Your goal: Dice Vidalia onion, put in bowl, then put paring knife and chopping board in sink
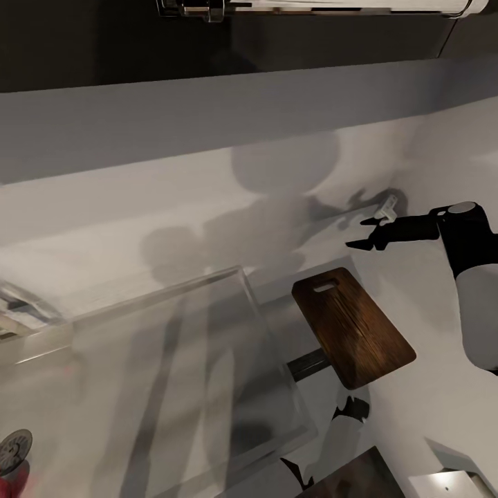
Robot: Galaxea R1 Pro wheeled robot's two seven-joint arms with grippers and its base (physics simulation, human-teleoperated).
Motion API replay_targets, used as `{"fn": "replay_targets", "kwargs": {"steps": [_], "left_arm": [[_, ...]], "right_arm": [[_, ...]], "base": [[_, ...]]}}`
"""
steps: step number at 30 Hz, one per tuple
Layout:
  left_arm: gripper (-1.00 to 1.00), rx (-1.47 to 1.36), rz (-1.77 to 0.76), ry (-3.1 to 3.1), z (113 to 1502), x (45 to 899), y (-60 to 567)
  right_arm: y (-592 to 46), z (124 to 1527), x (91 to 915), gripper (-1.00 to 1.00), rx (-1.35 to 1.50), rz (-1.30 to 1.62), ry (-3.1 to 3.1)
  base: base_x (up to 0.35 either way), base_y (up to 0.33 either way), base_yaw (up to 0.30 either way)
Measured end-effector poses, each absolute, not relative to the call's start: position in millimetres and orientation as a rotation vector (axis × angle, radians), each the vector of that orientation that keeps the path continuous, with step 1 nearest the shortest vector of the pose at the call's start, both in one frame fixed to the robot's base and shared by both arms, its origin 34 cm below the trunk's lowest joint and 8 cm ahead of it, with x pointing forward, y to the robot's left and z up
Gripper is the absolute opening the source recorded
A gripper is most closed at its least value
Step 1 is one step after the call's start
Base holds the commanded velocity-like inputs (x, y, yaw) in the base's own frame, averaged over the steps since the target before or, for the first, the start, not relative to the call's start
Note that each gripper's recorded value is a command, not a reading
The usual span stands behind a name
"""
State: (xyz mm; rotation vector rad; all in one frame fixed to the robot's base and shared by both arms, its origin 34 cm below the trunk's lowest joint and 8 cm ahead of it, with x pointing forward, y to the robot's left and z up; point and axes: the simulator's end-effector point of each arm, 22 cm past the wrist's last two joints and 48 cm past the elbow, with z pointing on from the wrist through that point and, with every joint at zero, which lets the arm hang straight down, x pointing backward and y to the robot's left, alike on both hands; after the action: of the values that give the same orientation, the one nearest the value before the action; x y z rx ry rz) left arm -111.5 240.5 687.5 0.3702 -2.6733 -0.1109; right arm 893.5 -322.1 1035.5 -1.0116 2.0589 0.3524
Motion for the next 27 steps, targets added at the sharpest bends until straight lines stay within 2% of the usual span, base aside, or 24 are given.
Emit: {"fn": "replay_targets", "kwargs": {"steps": [16,27], "left_arm": [[1.0,0.368,-0.112,-2.663,690,-115,241],[1.0,0.366,-0.113,-2.652,693,-118,240]], "right_arm": [[-280,1014,891,1.0,-1.041,0.442,2.062],[-245,990,874,1.0,-1.166,0.523,2.086]], "base": [[0.0,0.0,0.0],[0.0,0.0,0.0]]}}
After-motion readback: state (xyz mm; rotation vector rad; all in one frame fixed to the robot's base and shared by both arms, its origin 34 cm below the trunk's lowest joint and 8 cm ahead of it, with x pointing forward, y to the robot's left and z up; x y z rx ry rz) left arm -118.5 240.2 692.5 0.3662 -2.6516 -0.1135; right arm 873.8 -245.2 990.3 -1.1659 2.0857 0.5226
